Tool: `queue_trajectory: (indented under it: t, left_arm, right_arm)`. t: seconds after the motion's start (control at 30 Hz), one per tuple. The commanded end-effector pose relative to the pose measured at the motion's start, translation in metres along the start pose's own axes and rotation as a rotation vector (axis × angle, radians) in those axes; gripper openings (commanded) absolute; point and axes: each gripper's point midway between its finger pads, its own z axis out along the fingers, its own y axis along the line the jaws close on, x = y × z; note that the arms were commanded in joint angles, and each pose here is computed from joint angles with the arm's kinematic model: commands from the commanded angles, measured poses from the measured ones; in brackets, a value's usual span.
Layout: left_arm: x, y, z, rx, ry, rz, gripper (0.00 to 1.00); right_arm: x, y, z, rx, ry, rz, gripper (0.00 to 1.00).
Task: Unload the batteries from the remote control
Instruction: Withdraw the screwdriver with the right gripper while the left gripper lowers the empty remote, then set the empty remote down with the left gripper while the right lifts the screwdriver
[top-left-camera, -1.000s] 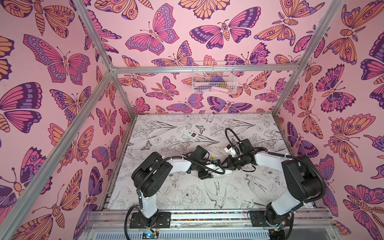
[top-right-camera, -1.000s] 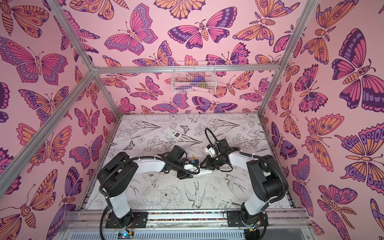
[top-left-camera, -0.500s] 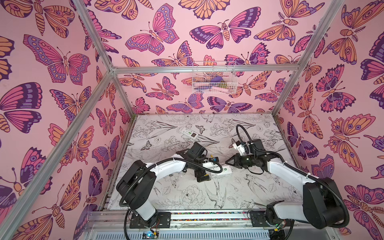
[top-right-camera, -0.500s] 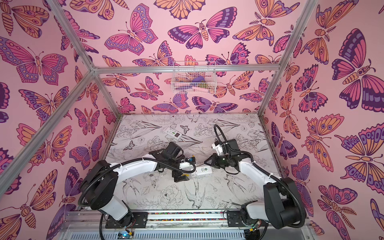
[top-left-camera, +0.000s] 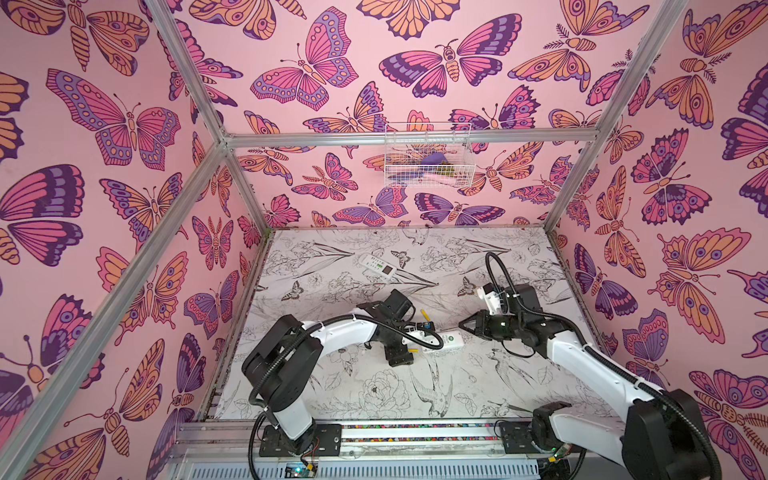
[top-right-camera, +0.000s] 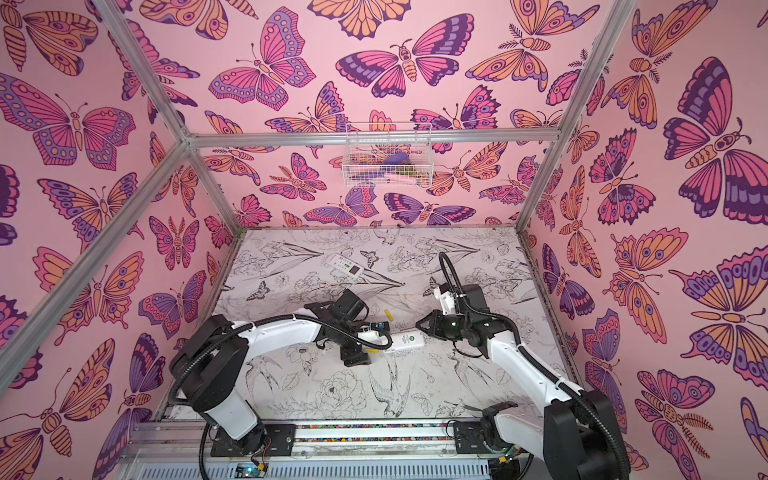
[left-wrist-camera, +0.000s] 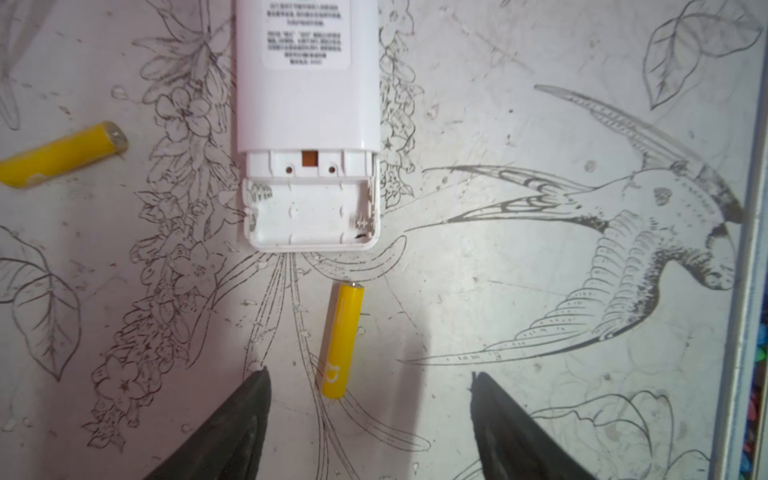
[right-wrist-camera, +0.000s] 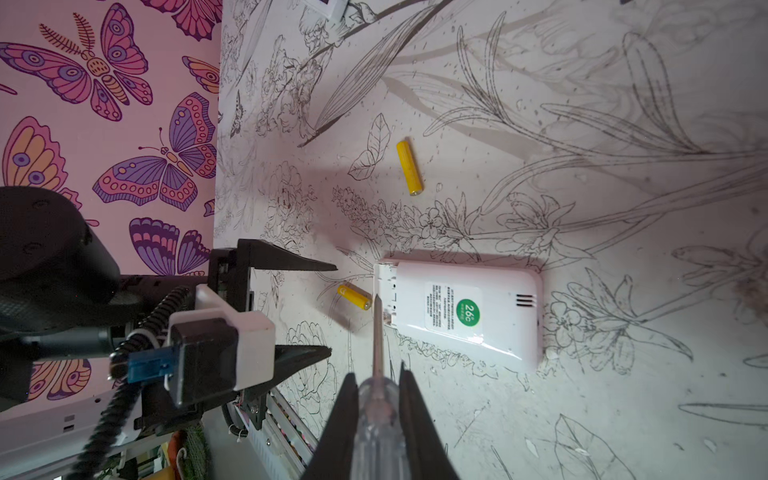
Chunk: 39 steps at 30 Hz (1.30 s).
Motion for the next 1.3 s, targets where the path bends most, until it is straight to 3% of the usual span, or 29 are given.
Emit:
queue_trajectory:
  t: [0.0,0.23,0.63,0.9,1.27]
  left_arm:
    - [0.001,0.003,0.003,-0.003,0.043,0.008,0.70]
    - [0.002,0.006,0.014,-0.001,0.085,0.053,0.61]
    - [0.003,0.010,0.027,-0.003,0.128,0.110,0.36]
    - [0.009,0.015,0.027,-0.025,0.154,0.141,0.06]
    - [-0.031,0.064,0.015,-0.142,0.072,0.155,0.02]
  right_arm:
    - [-0.001,-0.004,-0.003,0.018,-0.022,0.010,0.00]
    - [0.002,-0.005,-0.004,0.013,-0.027,0.004,0.00]
    - [0.008,-0.008,-0.010,0.018,-0.048,0.001,0.00]
    - [0.008,-0.011,-0.017,0.038,-0.061,0.003,0.00]
    - [0.009,-0.016,-0.021,0.048,-0.088,0.014,0.00]
